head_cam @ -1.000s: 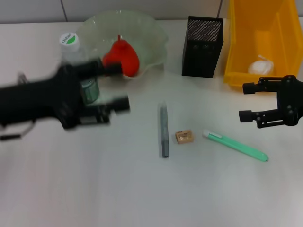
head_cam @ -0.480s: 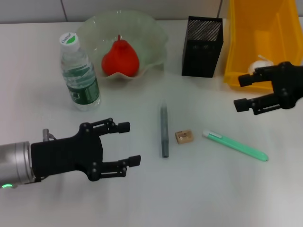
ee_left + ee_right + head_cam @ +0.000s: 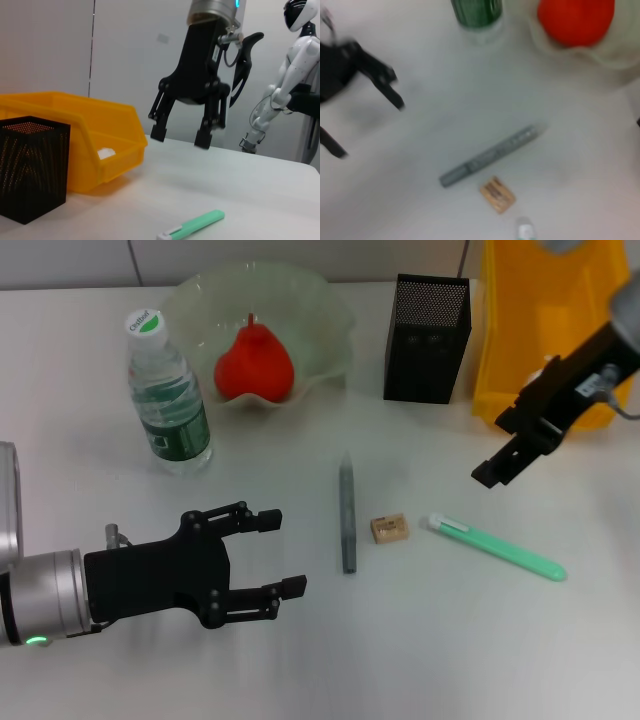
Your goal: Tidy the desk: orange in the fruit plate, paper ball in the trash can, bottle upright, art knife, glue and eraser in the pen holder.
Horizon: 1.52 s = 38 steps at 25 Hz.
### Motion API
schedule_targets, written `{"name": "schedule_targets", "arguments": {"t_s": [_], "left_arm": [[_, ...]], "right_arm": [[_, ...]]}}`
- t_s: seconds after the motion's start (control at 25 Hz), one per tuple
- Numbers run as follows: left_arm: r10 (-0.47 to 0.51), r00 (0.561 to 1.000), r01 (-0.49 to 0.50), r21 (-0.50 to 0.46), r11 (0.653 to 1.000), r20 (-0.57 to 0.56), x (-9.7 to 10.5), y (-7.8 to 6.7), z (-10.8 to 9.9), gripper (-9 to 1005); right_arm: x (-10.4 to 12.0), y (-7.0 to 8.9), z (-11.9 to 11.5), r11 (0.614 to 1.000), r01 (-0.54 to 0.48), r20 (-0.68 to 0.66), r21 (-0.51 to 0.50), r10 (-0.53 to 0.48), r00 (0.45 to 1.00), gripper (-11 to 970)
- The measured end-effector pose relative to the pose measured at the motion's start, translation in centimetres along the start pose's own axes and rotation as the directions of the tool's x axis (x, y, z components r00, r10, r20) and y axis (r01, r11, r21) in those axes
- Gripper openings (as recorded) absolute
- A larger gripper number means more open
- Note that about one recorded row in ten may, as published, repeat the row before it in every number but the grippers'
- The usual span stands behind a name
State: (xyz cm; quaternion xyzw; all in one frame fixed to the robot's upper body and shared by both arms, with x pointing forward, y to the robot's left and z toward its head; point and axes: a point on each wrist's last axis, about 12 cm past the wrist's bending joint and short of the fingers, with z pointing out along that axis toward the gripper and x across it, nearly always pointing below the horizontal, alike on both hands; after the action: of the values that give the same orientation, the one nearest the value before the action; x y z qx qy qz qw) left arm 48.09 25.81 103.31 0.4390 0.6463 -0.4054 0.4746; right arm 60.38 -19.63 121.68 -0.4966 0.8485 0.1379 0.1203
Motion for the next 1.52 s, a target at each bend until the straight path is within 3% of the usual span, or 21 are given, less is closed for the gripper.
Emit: {"name": "schedule_targets", "arguments": {"t_s": [0.16, 0.32, 0.72, 1.08, 1.4, 1.52], "left_arm": [[-0.007, 1.0, 0.007, 0.0, 1.0, 0.005, 0.0, 0.0, 0.0, 800], [-0.009, 1.0, 0.009, -0.004, 1.0, 0.01, -0.1, 0.0, 0.0, 799], [-0.01, 1.0, 0.01, -0.014, 1.0, 0.007, 0.0, 0.1, 0.0, 799], [-0.01, 1.0, 0.01, -0.02, 1.0, 0.001, 0.0, 0.3, 0.1, 800], [-0.017, 1.0, 0.017, -0.019, 1.0, 0.001, 0.0, 0.3, 0.2, 799], [-0.017, 1.0, 0.017, -0.02, 1.0, 0.0, 0.0, 0.3, 0.2, 799]], "right_arm": [[-2.3, 0.9, 1.6, 0.999, 0.038, -0.11, 0.034, -0.034, 0.993, 835], [-3.2, 1.4, 3.2, 0.998, 0.05, -0.182, 0.036, -0.043, 0.982, 834], [-2.8, 1.6, 6.7, 0.995, 0.094, -0.212, 0.021, -0.087, 0.973, 834], [-2.5, 1.8, 8.2, 0.993, 0.121, -0.202, 0.008, -0.117, 0.972, 834], [-2.1, 2.1, 9.7, 0.99, 0.138, -0.201, 0.002, -0.135, 0.97, 713], [-2.0, 2.0, 9.9, 0.991, 0.134, -0.195, 0.011, -0.13, 0.972, 595]]}}
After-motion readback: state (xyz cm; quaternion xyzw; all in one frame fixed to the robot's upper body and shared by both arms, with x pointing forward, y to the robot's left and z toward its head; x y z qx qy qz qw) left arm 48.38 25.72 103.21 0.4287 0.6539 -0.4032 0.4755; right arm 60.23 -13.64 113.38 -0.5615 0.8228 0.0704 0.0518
